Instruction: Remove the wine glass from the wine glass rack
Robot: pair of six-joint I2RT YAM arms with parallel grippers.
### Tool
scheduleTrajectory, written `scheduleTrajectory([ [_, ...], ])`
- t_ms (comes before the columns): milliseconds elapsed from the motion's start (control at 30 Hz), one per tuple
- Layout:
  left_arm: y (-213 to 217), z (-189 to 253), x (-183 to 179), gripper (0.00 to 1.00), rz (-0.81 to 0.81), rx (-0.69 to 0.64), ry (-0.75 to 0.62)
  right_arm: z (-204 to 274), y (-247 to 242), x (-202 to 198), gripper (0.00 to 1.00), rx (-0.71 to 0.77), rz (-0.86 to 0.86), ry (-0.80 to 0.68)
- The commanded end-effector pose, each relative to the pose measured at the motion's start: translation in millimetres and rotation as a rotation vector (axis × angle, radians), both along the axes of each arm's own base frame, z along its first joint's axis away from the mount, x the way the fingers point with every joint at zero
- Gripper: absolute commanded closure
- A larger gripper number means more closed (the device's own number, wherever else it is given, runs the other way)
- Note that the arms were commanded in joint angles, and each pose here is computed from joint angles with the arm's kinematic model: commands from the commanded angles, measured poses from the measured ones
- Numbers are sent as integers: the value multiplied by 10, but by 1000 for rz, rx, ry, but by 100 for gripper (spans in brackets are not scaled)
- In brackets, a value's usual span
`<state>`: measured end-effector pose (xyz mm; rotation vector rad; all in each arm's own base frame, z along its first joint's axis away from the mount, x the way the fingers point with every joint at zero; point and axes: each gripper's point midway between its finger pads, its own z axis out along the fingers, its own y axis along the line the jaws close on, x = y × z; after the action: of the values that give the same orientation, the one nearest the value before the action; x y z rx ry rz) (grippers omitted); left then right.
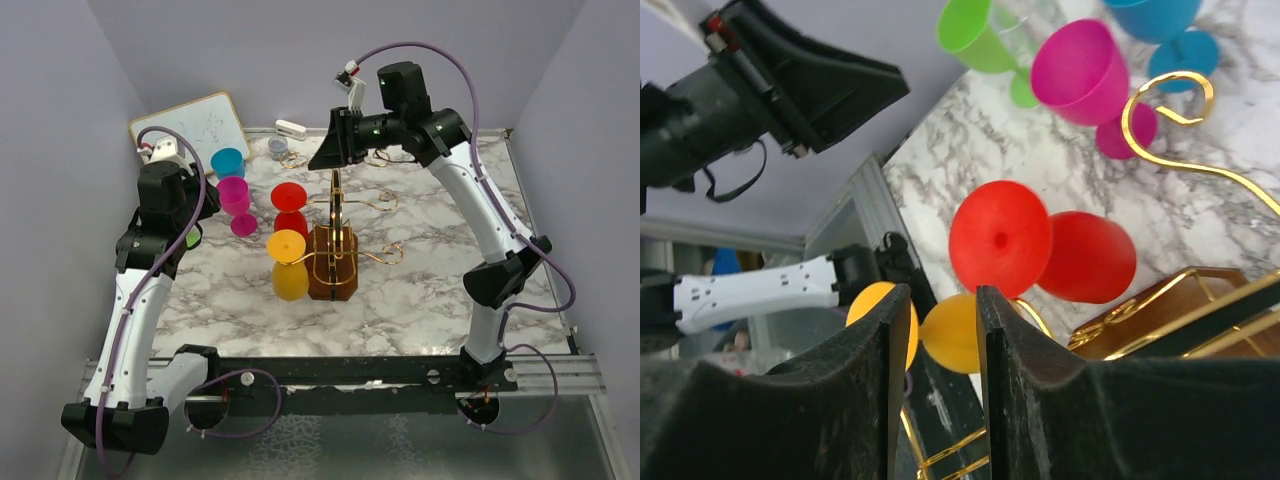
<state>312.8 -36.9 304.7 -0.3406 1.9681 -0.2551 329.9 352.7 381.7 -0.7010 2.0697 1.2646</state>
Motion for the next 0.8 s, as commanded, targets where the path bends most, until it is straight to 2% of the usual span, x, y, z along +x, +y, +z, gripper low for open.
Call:
scheduleTrajectory([
  [0,-130,36,-59,69,-58,-56,-19,-74,49,-286,67,12,145,66],
  [767,-310,-86,-136,69,-141,-118,-4,-768,262,21,60,-85,119,138],
])
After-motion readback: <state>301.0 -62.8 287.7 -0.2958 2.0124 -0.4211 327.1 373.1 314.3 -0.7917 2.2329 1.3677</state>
